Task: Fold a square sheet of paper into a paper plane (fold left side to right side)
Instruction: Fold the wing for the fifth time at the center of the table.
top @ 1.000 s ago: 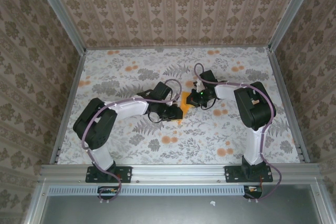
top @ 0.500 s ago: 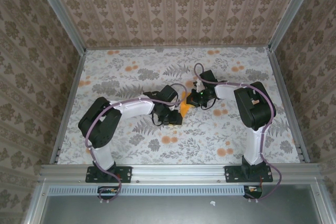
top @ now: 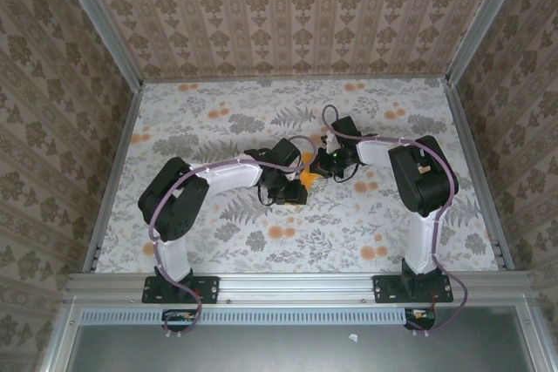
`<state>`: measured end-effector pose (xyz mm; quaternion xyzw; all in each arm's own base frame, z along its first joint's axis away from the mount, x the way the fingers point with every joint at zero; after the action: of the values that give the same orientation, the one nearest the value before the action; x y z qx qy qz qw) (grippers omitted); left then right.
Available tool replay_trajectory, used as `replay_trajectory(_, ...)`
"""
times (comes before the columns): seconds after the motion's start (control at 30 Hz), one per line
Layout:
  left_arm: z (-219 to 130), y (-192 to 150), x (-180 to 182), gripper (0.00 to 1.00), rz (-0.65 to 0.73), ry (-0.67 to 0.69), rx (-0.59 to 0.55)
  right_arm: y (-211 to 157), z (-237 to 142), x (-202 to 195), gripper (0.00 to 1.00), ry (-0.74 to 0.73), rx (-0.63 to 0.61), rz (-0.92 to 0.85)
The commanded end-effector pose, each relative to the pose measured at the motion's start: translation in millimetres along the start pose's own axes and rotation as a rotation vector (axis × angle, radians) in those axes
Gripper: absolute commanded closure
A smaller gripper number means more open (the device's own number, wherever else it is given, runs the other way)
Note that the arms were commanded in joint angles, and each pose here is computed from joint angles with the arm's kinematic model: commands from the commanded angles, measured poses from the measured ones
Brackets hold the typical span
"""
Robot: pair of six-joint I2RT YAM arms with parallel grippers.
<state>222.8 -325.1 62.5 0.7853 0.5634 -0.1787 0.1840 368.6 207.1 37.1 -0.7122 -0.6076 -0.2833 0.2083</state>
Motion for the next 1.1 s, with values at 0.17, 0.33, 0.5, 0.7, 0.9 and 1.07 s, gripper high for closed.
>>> replay_trajectory(0.17, 4, 1, -1, 0.72, 0.02, 0.005, 0.013, -15, 8, -35, 1.0, -0.147, 0.049, 0.056)
replay_trajectory(0.33, 7, 0, 2, 0.73, 0.015, 0.012, 0.019, -16, 8, -35, 1.0, -0.147, 0.051, 0.058)
replay_trajectory(0.5, 8, 0, 3, 0.75, 0.015, 0.013, 0.022, -16, 8, -35, 1.0, -0.147, 0.051, 0.058)
replay_trajectory(0.7, 13, -3, 6, 0.76, 0.012, 0.025, 0.033, -15, 8, -35, 1.0, -0.148, 0.05, 0.058)
replay_trajectory(0.9, 14, -3, 6, 0.79, 0.015, 0.028, 0.033, -16, 8, -36, 1.0, -0.149, 0.051, 0.061)
replay_trajectory(1.07, 14, -4, 6, 0.8, 0.015, 0.028, 0.034, -17, 8, -36, 1.0, -0.149, 0.052, 0.061)
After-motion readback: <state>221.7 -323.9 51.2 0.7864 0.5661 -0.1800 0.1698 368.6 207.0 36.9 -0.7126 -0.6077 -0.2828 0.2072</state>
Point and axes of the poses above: each hand's point on the last joint's axis, 136 mm out from that joint toward the fingers, its own z axis out along the fingers, its own x axis along the line the jaws close on, y = z × x, the point moved 3 cm from there along -z, back along the fingers, and after that the axes turned 1 degree about z, right-handed, at the moved point
